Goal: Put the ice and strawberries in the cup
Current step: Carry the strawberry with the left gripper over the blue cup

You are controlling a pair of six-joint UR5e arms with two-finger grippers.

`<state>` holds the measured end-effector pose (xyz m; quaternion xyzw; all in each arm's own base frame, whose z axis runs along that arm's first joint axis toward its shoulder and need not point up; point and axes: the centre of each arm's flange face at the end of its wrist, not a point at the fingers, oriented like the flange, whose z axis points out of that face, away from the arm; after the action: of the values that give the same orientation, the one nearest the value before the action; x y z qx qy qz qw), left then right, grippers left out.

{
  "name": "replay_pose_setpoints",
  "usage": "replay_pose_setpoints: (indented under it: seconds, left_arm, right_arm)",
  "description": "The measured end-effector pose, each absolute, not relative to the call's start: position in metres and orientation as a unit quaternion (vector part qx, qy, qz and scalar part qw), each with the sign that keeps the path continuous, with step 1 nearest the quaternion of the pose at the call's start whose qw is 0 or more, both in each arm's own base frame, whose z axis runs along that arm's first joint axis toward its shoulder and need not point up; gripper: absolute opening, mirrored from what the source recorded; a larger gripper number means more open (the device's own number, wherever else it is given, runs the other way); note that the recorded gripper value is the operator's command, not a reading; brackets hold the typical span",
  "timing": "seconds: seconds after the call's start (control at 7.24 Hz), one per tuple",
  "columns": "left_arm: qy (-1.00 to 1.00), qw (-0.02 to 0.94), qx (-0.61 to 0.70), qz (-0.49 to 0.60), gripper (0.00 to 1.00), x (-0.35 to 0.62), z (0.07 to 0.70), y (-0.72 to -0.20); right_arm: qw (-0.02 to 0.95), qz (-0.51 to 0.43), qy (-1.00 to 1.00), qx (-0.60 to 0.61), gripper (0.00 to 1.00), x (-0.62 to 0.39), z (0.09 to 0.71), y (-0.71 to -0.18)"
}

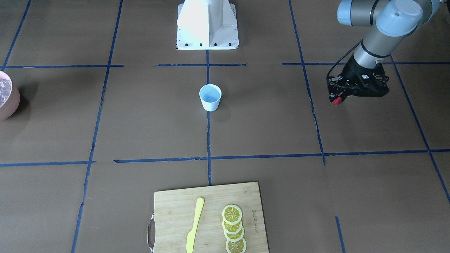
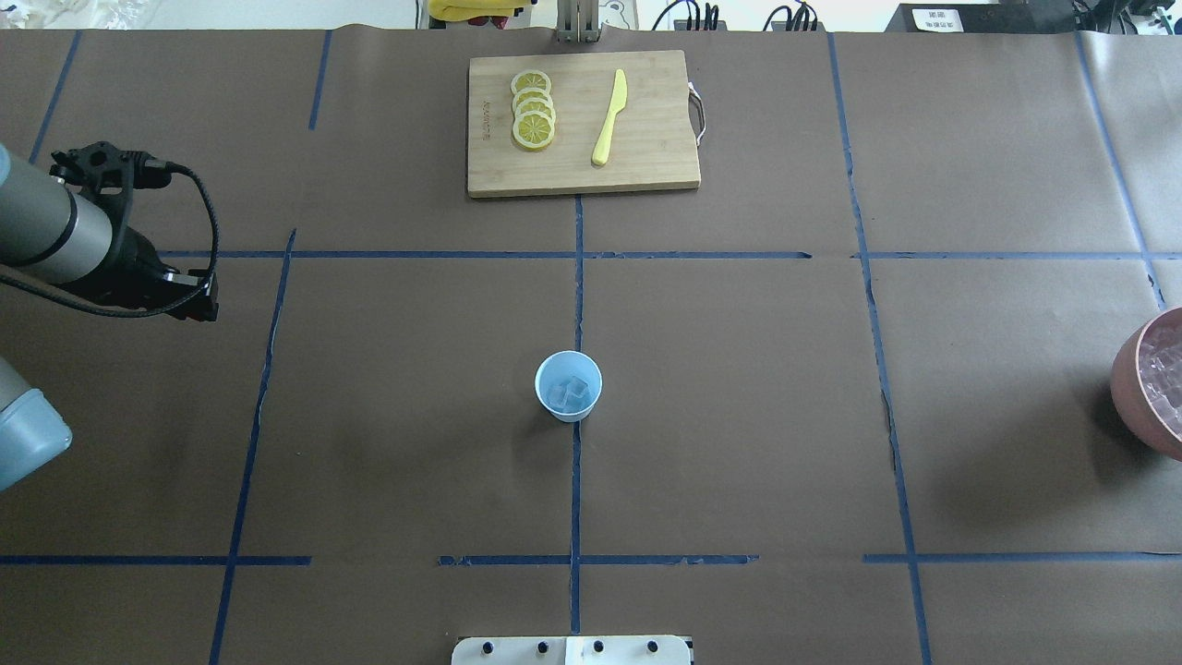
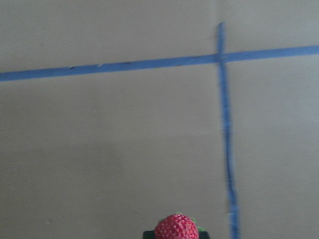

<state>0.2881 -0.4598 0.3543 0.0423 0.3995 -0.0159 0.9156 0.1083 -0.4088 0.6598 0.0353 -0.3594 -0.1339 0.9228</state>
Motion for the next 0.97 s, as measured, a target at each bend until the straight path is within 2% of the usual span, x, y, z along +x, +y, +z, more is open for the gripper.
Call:
replay_pose_setpoints:
  seconds: [0.28,0.55,0.97]
  left_arm:
    - [0.417,0.906,0.003,-0.066,0.00,0.343,0.267,-0.449]
    - [0.418,0.902,-0.018,-0.106,0.00,0.415,0.197,-0.412]
    - [0.409,0.899,-0.021,-0.153,0.04,0.509,0.136,-0.382]
  right_arm:
    - [0.923,-0.134,-0.359,0.035,0.99,0.109,0.660,-0.409]
    - [0.923,-0.133,-0.359,0.035,0.99,0.109,0.660,-0.409]
    - [0.923,-0.132,-0.360,0.035,0.99,0.109,0.660,-0.408]
